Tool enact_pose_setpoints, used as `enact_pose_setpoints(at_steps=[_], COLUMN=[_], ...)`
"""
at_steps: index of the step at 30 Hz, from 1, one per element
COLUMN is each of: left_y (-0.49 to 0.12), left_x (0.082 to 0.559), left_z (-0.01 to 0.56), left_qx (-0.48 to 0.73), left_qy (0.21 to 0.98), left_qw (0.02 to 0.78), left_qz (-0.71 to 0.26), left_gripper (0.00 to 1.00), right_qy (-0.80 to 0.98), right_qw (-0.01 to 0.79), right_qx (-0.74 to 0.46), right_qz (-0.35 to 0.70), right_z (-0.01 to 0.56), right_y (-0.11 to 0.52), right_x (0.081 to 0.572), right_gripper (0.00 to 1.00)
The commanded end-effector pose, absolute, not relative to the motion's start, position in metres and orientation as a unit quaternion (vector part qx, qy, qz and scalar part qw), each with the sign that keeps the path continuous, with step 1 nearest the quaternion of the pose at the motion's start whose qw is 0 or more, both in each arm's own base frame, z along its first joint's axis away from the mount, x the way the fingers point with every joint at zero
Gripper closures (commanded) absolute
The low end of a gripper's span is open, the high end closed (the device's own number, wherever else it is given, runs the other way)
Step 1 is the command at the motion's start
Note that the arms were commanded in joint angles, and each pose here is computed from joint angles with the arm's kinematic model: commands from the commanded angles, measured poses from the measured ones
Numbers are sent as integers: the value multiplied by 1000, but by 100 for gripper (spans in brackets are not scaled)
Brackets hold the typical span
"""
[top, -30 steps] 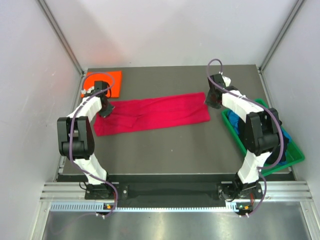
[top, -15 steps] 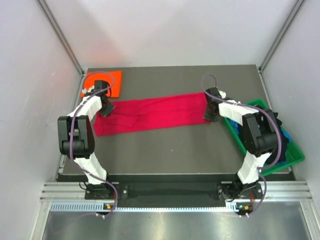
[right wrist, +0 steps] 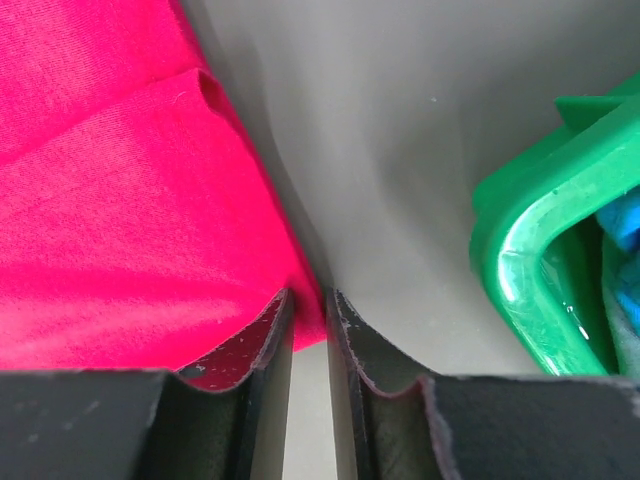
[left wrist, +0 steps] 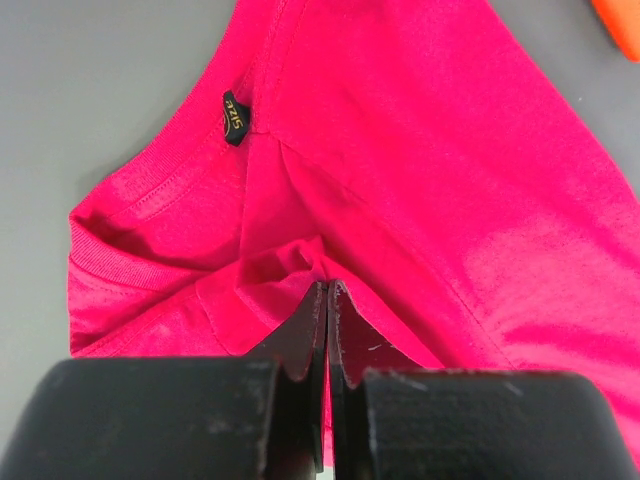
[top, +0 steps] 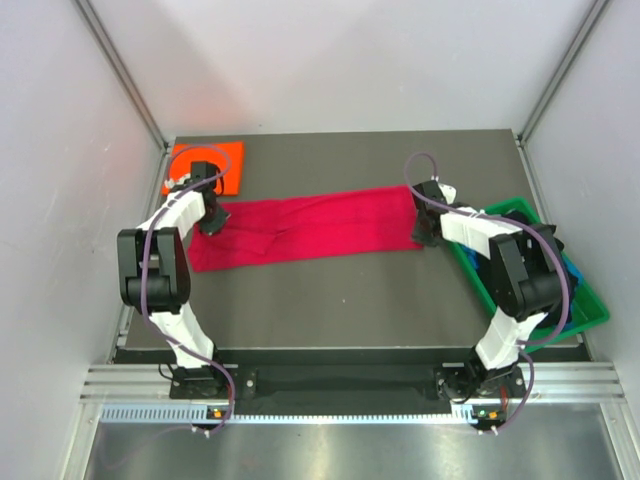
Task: Fold and stack the t-shirts
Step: Fold the tshirt
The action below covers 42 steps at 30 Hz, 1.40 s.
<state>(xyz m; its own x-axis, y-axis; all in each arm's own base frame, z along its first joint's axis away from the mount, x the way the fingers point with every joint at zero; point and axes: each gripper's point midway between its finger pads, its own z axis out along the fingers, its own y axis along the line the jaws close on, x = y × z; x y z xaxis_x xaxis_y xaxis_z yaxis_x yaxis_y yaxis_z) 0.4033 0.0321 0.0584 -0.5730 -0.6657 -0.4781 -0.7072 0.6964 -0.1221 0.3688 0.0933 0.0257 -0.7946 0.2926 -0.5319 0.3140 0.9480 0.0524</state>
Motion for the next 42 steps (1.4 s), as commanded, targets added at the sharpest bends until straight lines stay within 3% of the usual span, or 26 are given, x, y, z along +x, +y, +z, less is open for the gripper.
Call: enact_pose_setpoints(at_steps=[1,5,9,14,16,19,22,26,32,34,42], left_y=[35,33,42,41,33,68,112,134,118,111,51], left_x=[413,421,427,426,420,403,391,382,380,380,376], left_z=[72,91,119,142,135,119,119,122,122,125,109], left_qx=[-381,-371,-360,-331,-329,-390,-424,-445,-405,-386,-322], left_qy=[884,884,878,881,887,868,840,818,830,840,876], left_qw=[267,282,311,338,322,290,317,333,343,351,316], left_qz=[42,30,43,16,-35,-106,-118,-149,-171,-151,-169], left_gripper=[99,77,55,56,58,64,63,62,63,69,76], right_qy=[938,937,930,917,902,881,860,855,929,934,953], right_qw=[307,313,335,389,419,434,450,454,343,333,293], right_qx=[157,156,147,62,19,-92,-161,-168,-49,-37,-8], right_qz=[-29,-20,-4,60,98,161,177,184,131,125,73], right_z=[50,64,86,120,135,148,168,183,116,107,60], right_y=[89,93,96,131,157,223,278,323,295,284,216], right_x=[376,375,374,380,389,389,393,405,399,396,383], right_gripper=[80,68,64,60,60,58,56,53,57,57,59])
